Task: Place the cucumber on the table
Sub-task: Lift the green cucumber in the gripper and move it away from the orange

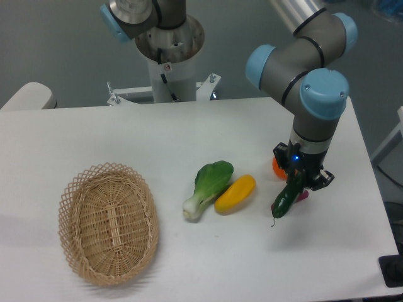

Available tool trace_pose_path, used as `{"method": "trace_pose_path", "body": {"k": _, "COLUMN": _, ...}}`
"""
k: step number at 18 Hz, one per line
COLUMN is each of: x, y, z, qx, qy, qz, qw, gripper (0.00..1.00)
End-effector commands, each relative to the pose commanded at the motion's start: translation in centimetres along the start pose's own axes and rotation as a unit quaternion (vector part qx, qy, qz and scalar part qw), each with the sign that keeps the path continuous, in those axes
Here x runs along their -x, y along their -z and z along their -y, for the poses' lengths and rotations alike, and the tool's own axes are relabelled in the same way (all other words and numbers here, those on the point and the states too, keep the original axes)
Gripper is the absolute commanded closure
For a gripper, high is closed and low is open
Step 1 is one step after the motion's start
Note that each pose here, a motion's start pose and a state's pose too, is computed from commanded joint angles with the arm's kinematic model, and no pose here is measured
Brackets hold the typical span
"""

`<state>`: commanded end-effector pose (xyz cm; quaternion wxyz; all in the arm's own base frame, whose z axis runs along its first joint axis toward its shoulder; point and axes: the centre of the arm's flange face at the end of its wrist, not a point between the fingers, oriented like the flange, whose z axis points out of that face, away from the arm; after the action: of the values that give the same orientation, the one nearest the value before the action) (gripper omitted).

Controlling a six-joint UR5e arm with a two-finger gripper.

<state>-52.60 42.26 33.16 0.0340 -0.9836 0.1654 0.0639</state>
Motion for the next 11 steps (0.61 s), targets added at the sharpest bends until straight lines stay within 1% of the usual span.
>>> {"method": "trace_pose_path", "body": {"k": 4, "x": 0.5, "y": -0.3, "z": 0.5, "qx": -0.001, "qy": -0.001, "qz": 0.001, "qw": 1.0, "gripper": 0.69}}
{"method": "trace_pose_path", "body": {"k": 6, "x": 0.6, "y": -0.5, "z": 1.1, "qx": -0.001, "qy": -0.01, "qz": 0.002, "qw": 0.9999, "gripper": 0.68}}
{"method": "trace_pose_path", "body": {"k": 8, "x": 1.1, "y": -0.6, "z": 1.4, "qx": -0.003, "qy": -0.012, "qz": 0.014, "qw": 0.9998, "gripper": 0.68}}
{"method": "trace_pose_path", "body": {"k": 11, "x": 1.4, "y": -0.8, "z": 1.5, "qx": -0.003, "qy": -0.015, "qz": 0.017, "qw": 0.9997, "gripper": 0.68}}
